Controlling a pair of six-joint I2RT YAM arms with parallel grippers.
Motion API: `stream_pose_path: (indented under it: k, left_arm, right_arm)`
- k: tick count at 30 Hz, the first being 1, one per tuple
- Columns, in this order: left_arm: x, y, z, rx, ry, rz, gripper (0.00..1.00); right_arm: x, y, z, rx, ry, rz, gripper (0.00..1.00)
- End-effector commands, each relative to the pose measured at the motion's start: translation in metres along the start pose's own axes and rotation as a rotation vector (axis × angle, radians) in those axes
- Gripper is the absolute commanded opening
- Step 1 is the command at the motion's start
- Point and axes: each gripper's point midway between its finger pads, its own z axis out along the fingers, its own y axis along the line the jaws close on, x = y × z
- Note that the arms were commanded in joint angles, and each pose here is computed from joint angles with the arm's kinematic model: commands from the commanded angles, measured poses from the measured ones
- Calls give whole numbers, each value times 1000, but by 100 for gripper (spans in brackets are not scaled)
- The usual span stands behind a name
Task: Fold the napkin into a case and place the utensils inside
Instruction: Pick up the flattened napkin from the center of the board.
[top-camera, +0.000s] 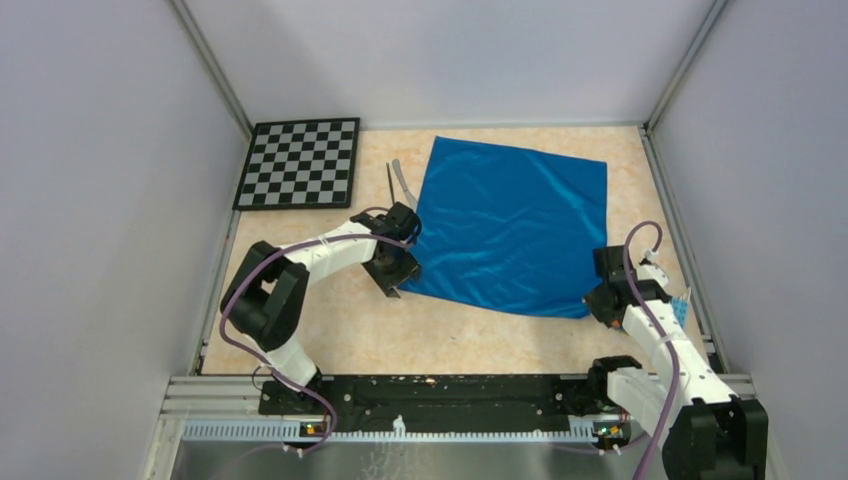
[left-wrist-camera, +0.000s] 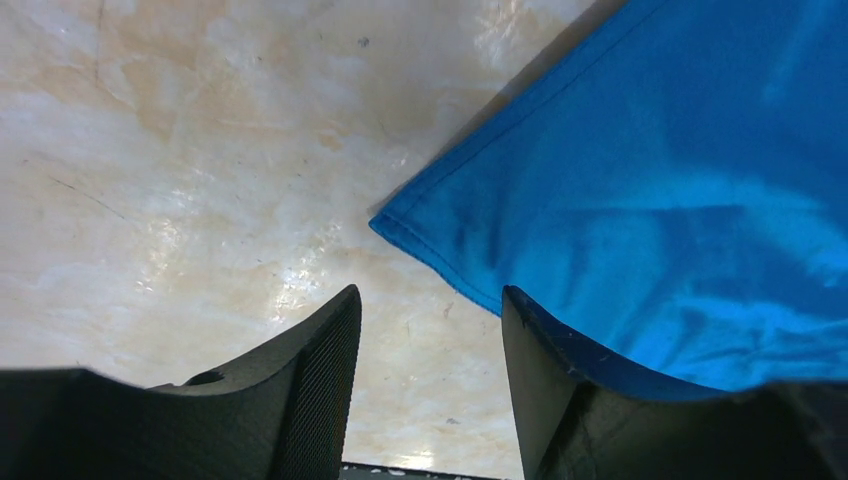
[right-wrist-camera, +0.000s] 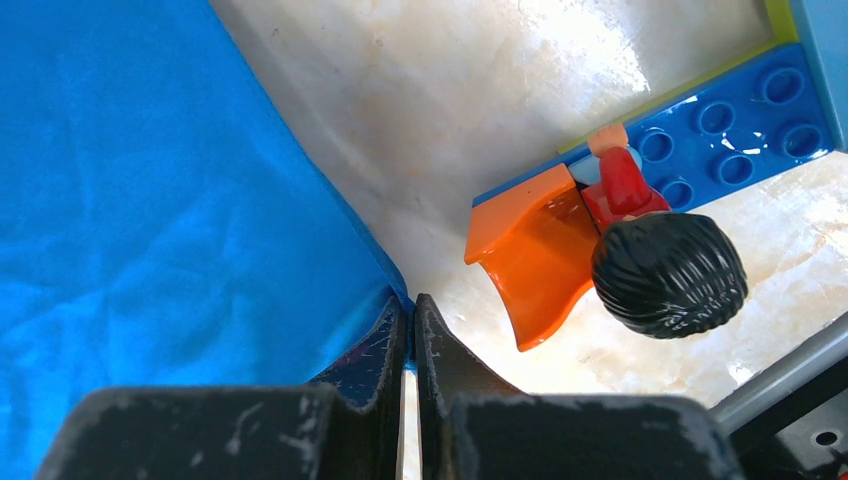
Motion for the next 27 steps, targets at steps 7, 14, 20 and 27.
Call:
stream_pose_path:
  k: [7,14,20,27]
  left_arm:
    - [-19,4,3,-91,-96,-15,56]
    - [-19,5,17,-116,-85,10,55]
    - [-13,11,32,-149,-63,9,53]
    - [-12,31,47,-235,-67,12,45]
  right_arm:
    - [-10,5,-3,-36,-56,-6,0]
    - [-10,4,-3,-37,-58,-1,0]
    - [-10,4,-4,-39,-60,2,0]
    - [-11,4,-5,-43,-63,5,0]
